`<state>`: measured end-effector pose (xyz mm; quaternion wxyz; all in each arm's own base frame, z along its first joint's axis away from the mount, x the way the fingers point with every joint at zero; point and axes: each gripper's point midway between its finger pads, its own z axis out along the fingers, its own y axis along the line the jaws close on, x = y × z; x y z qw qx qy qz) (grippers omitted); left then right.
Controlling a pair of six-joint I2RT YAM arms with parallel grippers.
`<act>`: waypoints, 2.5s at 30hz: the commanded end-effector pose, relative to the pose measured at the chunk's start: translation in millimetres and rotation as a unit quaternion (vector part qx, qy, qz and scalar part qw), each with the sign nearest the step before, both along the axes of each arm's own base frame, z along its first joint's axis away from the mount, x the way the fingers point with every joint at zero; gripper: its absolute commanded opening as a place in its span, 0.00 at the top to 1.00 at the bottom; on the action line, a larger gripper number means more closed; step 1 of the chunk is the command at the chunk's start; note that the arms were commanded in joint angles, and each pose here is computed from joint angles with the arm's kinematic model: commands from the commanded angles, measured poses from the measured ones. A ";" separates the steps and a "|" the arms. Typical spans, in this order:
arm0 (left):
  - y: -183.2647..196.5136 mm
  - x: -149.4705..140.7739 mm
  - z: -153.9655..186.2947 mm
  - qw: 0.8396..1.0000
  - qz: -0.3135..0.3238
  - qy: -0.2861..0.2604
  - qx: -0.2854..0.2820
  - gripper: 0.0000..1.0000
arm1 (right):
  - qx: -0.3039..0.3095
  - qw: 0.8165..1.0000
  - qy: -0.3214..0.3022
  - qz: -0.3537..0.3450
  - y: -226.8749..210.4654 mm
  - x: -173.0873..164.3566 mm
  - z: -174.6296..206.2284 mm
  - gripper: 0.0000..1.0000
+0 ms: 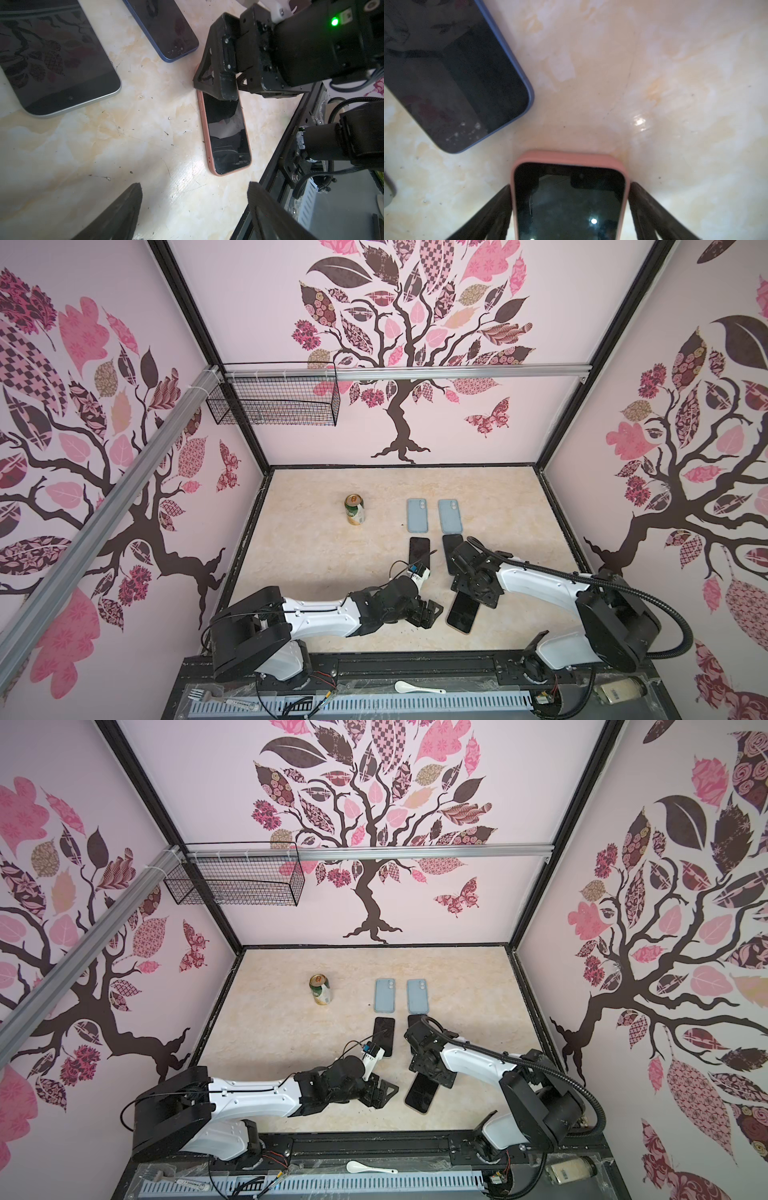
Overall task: Take the phone out of the phone case
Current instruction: Pick up the phone from the bottom-center of the table, then pass the phone.
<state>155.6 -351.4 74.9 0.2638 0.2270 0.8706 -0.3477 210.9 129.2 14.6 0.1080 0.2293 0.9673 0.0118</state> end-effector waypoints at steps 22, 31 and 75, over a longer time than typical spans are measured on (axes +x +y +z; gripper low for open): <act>6.5 11.2 26.0 0.998 0.029 0.008 -0.047 0.04 | 0.021 0.999 -0.045 0.013 7.1 7.2 18.6 0.34; -3.1 2.6 23.2 0.998 -0.020 0.023 -0.063 0.10 | 0.116 0.981 -0.153 0.023 25.2 23.7 53.4 0.45; -31.8 7.0 -2.8 0.994 -0.033 0.045 -0.093 0.68 | 0.386 0.893 -0.165 -0.159 40.0 16.7 64.2 0.55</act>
